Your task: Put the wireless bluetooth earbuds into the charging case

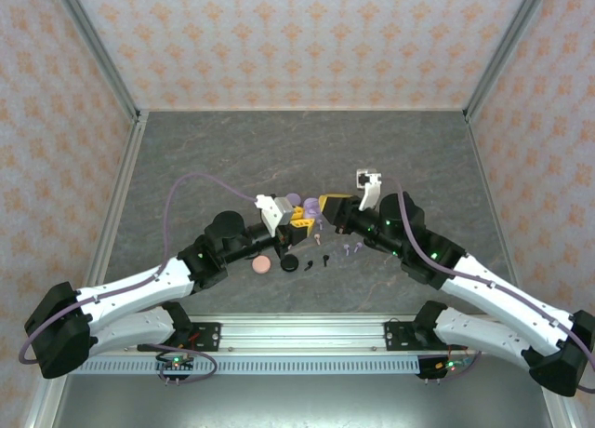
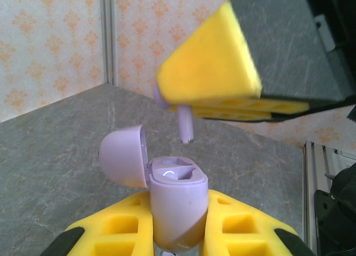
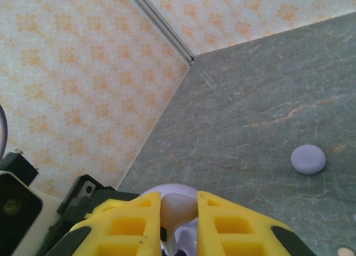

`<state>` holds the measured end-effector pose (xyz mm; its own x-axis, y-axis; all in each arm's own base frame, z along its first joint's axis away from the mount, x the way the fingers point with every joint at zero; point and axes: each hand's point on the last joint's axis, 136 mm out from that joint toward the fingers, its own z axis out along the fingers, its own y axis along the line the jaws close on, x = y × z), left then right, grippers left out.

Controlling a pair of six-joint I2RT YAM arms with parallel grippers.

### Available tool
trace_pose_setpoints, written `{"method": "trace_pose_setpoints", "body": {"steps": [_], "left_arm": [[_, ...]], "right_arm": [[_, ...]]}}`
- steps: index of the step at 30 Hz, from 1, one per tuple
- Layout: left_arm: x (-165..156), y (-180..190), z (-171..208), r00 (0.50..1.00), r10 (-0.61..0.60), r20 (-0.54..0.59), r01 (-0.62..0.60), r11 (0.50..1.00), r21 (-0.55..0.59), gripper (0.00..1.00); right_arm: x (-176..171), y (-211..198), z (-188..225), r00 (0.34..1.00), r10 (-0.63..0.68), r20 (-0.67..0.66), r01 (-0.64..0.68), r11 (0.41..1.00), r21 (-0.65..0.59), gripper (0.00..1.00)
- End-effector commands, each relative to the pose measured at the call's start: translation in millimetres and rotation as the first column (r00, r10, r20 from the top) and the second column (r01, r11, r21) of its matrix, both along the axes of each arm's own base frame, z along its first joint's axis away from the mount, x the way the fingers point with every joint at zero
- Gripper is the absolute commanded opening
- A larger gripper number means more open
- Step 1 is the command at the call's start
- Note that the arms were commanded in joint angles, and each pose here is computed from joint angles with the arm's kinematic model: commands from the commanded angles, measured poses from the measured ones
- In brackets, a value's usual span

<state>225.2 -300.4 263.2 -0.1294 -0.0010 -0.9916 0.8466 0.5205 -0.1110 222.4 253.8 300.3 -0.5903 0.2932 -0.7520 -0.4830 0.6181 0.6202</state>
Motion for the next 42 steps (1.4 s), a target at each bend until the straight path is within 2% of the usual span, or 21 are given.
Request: {"method": "trace_pose_setpoints", "body": {"steps": [1, 14, 27, 31, 40, 42], "left_arm": [[2.4, -0.9, 28.8, 0.999, 0.016, 0.046, -0.013, 0.998, -0.066, 0.0], [3.0, -0.7, 28.9, 0.999, 0.019, 0.044, -0.016, 0.998, -0.067, 0.0], [1.7, -0.3, 28.8, 0.999, 0.016, 0.047, -0.013, 0.998, -0.069, 0.0], [0.7, -0.5, 29.5, 0.999, 0.011, 0.049, -0.007, 0.998, -0.07, 0.0], [-0.3, 1.1, 26.5, 0.999, 0.013, 0.049, -0.01, 0.998, -0.067, 0.0], [-0.7, 2.1, 26.7, 0.999, 0.015, 0.052, -0.012, 0.998, -0.065, 0.0]], "right_arm": [[0.1, 3.5, 0.4, 1.0, 0.003, 0.001, -0.003, 1.0, 0.021, 0.18], [-6.0, 13.2, -6.6, 0.998, 0.049, -0.034, -0.047, 0.998, 0.042, 0.18], [-13.2, 16.8, -22.8, 0.992, 0.089, -0.087, -0.09, 0.996, -0.004, 0.2], [-17.1, 19.6, -16.8, 0.989, 0.121, -0.088, -0.123, 0.992, -0.018, 0.27], [-21.5, 5.7, 24.1, 0.994, 0.113, 0.009, -0.112, 0.993, -0.041, 0.63], [-18.6, -0.9, 30.0, 0.996, 0.092, 0.02, -0.09, 0.993, -0.07, 0.67]]}}
